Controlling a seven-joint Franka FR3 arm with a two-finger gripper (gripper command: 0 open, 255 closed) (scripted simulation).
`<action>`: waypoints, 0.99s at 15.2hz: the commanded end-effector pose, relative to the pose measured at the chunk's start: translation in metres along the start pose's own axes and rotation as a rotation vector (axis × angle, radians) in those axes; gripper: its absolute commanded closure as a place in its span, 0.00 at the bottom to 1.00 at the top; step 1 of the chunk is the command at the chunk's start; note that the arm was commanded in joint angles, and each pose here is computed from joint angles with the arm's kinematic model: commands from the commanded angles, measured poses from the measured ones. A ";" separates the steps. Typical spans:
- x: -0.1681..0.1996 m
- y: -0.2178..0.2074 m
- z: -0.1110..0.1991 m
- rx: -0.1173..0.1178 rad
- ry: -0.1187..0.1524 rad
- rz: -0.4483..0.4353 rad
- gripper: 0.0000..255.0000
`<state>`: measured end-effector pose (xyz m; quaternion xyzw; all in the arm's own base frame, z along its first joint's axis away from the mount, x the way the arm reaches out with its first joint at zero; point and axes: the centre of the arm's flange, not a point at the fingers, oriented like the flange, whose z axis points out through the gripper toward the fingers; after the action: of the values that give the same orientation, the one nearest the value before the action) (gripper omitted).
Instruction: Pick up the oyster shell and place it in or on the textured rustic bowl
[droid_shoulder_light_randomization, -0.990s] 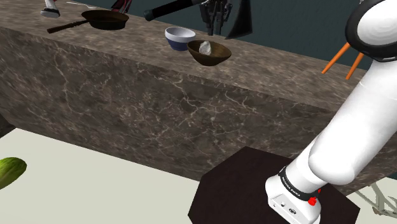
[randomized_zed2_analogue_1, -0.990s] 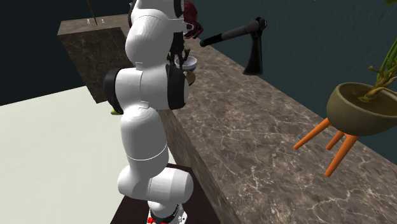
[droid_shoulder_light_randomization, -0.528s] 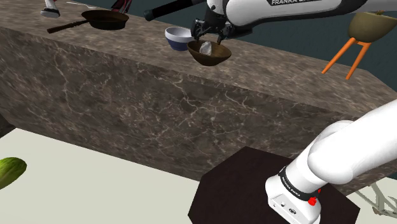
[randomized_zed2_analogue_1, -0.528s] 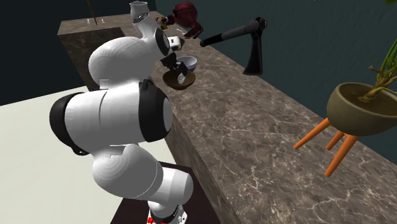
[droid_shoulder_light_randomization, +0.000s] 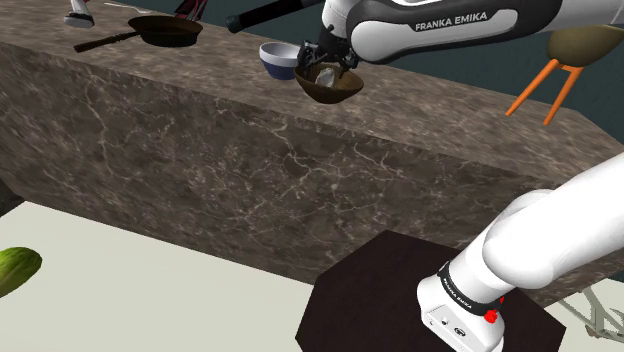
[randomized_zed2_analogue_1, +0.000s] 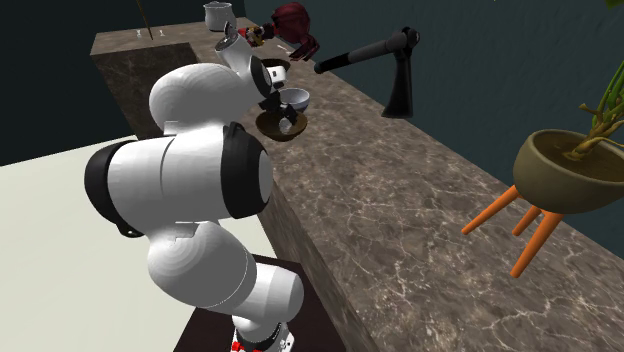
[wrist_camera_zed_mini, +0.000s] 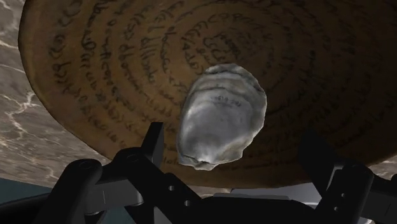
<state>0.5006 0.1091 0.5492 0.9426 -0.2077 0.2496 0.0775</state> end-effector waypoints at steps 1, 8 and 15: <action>0.000 0.000 0.001 0.000 0.000 0.000 0.00; 0.000 0.000 0.001 0.000 0.000 0.000 1.00; 0.000 0.000 0.001 0.000 0.000 0.000 1.00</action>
<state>0.5010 0.1088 0.5491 0.9424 -0.2079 0.2503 0.0774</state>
